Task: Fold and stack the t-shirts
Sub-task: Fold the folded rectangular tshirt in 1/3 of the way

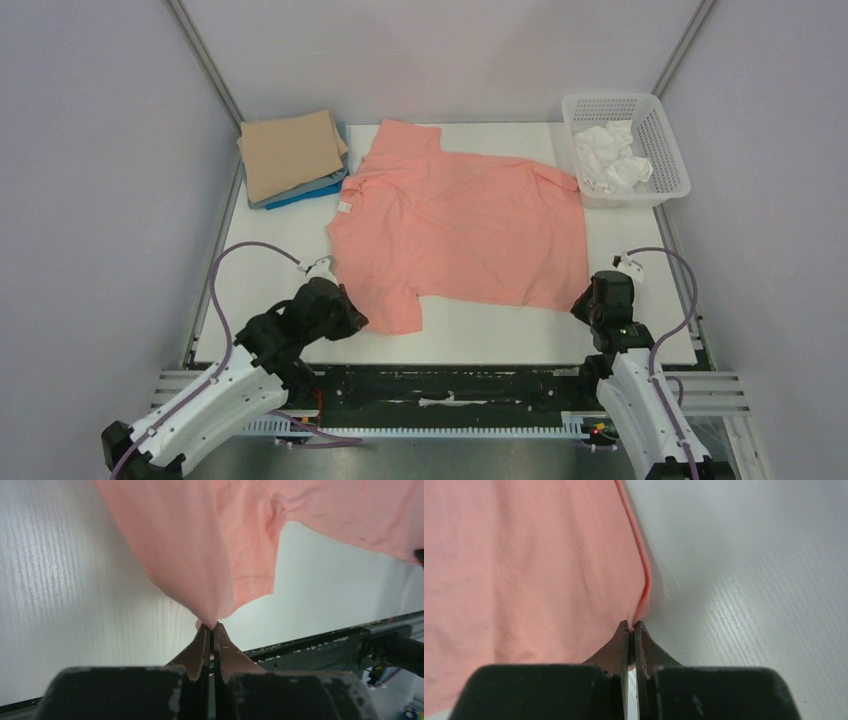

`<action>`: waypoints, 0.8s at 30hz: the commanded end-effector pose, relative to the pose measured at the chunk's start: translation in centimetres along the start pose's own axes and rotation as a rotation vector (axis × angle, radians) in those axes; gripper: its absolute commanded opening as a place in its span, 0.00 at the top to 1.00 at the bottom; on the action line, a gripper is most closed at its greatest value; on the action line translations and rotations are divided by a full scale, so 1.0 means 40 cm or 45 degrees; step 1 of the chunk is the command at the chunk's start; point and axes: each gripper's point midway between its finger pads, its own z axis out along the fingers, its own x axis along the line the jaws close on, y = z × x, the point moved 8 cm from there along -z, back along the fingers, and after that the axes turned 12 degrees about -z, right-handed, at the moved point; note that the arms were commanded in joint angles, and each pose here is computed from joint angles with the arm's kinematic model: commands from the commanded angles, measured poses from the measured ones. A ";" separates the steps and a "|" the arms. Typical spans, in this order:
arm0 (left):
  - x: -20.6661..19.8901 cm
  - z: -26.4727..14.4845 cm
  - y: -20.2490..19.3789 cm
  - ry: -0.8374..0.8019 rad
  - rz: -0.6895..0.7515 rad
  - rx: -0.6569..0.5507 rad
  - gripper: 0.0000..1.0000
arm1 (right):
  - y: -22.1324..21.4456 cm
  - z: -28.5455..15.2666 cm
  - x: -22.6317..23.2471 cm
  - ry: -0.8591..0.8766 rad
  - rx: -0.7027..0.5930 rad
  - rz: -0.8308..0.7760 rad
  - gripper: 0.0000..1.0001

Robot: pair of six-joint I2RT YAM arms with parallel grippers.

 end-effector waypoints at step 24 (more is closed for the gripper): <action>0.001 -0.169 -0.012 -0.332 -0.222 -0.024 0.98 | 0.066 -0.172 0.006 0.147 -0.134 0.028 1.00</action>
